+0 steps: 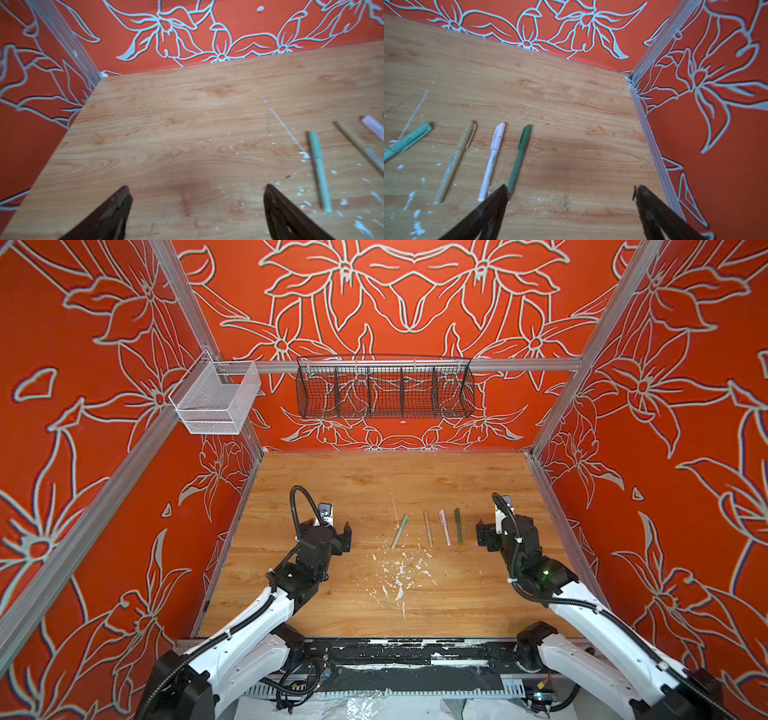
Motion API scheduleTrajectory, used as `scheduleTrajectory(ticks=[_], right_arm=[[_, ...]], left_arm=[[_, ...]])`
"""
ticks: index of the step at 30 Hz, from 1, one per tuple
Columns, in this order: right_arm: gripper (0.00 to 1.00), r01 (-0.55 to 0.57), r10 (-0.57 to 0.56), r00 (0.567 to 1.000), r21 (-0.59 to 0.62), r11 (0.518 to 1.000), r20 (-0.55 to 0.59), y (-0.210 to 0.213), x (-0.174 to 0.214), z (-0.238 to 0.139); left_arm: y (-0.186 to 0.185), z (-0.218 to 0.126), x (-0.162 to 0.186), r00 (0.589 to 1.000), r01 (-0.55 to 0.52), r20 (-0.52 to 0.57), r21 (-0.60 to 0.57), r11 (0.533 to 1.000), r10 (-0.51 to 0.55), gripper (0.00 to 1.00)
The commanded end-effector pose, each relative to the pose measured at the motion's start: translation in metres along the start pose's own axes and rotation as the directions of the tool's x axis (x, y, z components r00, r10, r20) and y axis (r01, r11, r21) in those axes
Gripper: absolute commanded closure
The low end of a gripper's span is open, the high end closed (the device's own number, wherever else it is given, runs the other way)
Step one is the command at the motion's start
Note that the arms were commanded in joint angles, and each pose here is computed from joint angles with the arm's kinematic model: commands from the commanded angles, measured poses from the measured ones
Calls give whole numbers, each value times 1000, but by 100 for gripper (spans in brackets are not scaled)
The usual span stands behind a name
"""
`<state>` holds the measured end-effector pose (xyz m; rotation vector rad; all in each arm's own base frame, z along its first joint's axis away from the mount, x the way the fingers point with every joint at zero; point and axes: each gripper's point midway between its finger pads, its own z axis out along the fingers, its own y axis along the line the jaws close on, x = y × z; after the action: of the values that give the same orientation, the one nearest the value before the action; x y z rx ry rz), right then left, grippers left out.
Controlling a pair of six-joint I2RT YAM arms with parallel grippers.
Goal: Insert the pens into the pen caps
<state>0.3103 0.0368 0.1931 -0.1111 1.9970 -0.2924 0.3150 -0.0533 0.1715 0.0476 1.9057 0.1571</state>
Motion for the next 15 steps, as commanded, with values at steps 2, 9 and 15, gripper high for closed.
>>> scheduleTrajectory(ticks=[2,9,15], right_arm=[[3,47,-45,995,-18,999,91,4,3,25],[3,-42,41,994,10,999,100,-4,38,63],[3,-69,68,991,1,998,113,-2,49,80]], left_arm=[[31,4,-29,983,23,186,-136,991,3,3],[49,37,14,993,15,120,-198,980,9,3],[66,55,62,989,144,39,-176,974,-139,3]])
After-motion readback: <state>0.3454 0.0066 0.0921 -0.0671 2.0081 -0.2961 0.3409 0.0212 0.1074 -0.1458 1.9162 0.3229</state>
